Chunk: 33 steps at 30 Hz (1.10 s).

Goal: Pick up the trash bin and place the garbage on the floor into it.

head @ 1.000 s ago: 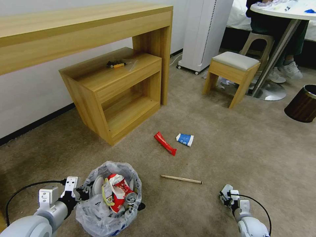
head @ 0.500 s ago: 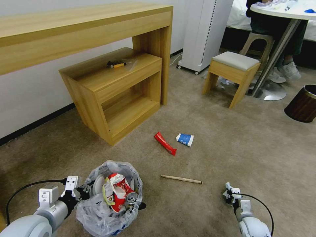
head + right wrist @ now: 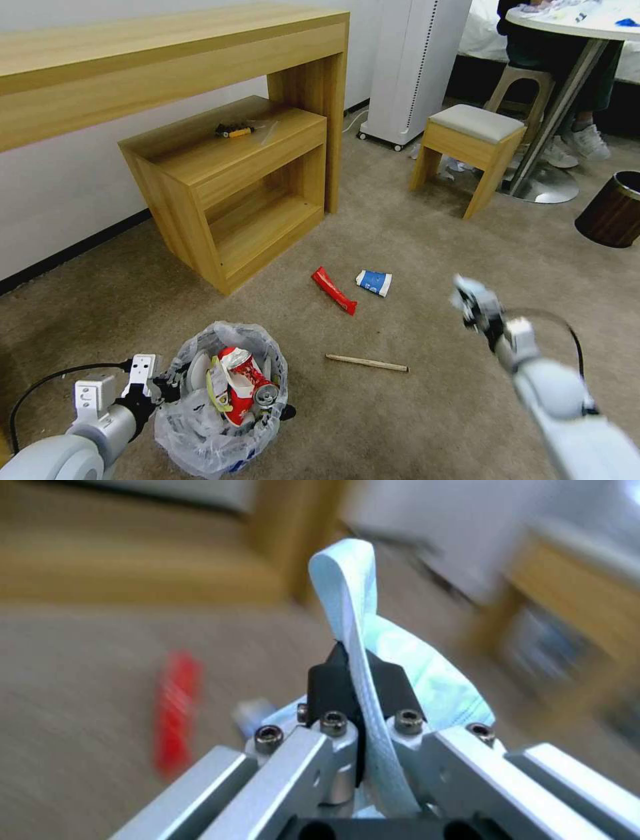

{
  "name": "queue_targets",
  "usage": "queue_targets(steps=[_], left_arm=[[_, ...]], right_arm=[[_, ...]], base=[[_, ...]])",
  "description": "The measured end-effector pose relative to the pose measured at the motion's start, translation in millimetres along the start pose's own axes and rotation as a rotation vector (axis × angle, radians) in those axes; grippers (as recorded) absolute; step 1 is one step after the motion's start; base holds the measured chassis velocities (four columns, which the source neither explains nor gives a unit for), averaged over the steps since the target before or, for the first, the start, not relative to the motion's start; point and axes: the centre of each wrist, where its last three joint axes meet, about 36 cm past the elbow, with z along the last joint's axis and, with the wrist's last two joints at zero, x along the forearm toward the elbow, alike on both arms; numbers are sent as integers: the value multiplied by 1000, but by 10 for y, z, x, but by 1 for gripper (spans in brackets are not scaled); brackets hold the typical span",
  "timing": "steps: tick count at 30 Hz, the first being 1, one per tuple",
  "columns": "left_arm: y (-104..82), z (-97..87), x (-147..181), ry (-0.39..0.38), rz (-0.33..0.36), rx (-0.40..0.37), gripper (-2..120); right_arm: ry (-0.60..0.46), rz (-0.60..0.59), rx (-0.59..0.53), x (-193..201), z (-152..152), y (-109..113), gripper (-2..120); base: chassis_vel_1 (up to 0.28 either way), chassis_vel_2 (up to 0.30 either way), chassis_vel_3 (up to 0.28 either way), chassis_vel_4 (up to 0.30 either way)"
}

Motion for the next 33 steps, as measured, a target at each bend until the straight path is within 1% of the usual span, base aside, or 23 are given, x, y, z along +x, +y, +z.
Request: queue_targets(steps=[3, 4, 7, 8, 9, 10, 12, 13, 16, 17, 18, 19, 20, 22, 23, 25, 26, 31, 33], left_arm=[[-2, 6, -13, -3, -12, 16, 0], [-2, 6, -13, -3, -12, 16, 0], [1, 15, -9, -4, -19, 25, 0], [1, 15, -9, -4, -19, 25, 0], [2, 18, -7, -5, -23, 27, 0], [1, 22, -6, -5, -25, 30, 0], [2, 28, -2, -6, -31, 36, 0], [2, 28, -2, -6, -31, 36, 0], [7, 29, 1, -10, -41, 45, 0], [7, 29, 1, -10, -41, 45, 0], [14, 33, -5, -9, -44, 49, 0], [21, 38, -10, -8, -47, 50, 0], [21, 38, -10, -8, -47, 50, 0], [27, 42, -16, -6, -49, 52, 0], [27, 42, -16, -6, -49, 52, 0], [28, 40, -22, -8, -49, 55, 0], [29, 39, -25, -9, -49, 56, 0], [28, 32, -36, -12, -49, 59, 0], [28, 26, -37, -14, -49, 59, 0]], right_arm=[[-95, -310, -43, -415, -438, 278, 0], [-95, -310, -43, -415, -438, 278, 0], [-168, -590, -50, -806, -888, 652, 0], [-168, -590, -50, -806, -888, 652, 0], [-186, -666, -42, -906, -1011, 774, 0], [-198, -748, -32, -1008, -1125, 942, 0], [-198, -873, -32, -1126, -1290, 1211, 0], [-198, -873, -32, -1126, -1290, 1211, 0], [-157, -1022, -97, -1143, -1388, 1649, 0], [-157, -1022, -97, -1143, -1388, 1649, 0], [-130, -1070, -136, -1111, -1386, 1836, 0], [-105, -1109, -170, -1077, -1379, 1978, 0], [-105, -1109, -170, -1077, -1379, 1978, 0], [-72, -1159, -201, -1034, -1382, 2139, 0], [-72, -1159, -201, -1034, -1382, 2139, 0], [-37, -1193, -217, -1006, -1351, 2267, 0], [-30, -1197, -217, -1005, -1341, 2288, 0], [15, -1187, -188, -1068, -1239, 2395, 0], [34, -1161, -172, -1102, -1199, 2450, 9]], base=[[0, 0, 0, 0], [0, 0, 0, 0], [0, 0, 0, 0], [0, 0, 0, 0], [0, 0, 0, 0], [0, 0, 0, 0], [0, 0, 0, 0], [0, 0, 0, 0], [0, 0, 0, 0], [0, 0, 0, 0], [0, 0, 0, 0], [0, 0, 0, 0], [0, 0, 0, 0], [0, 0, 0, 0], [0, 0, 0, 0], [0, 0, 0, 0], [0, 0, 0, 0], [0, 0, 0, 0], [0, 0, 0, 0]])
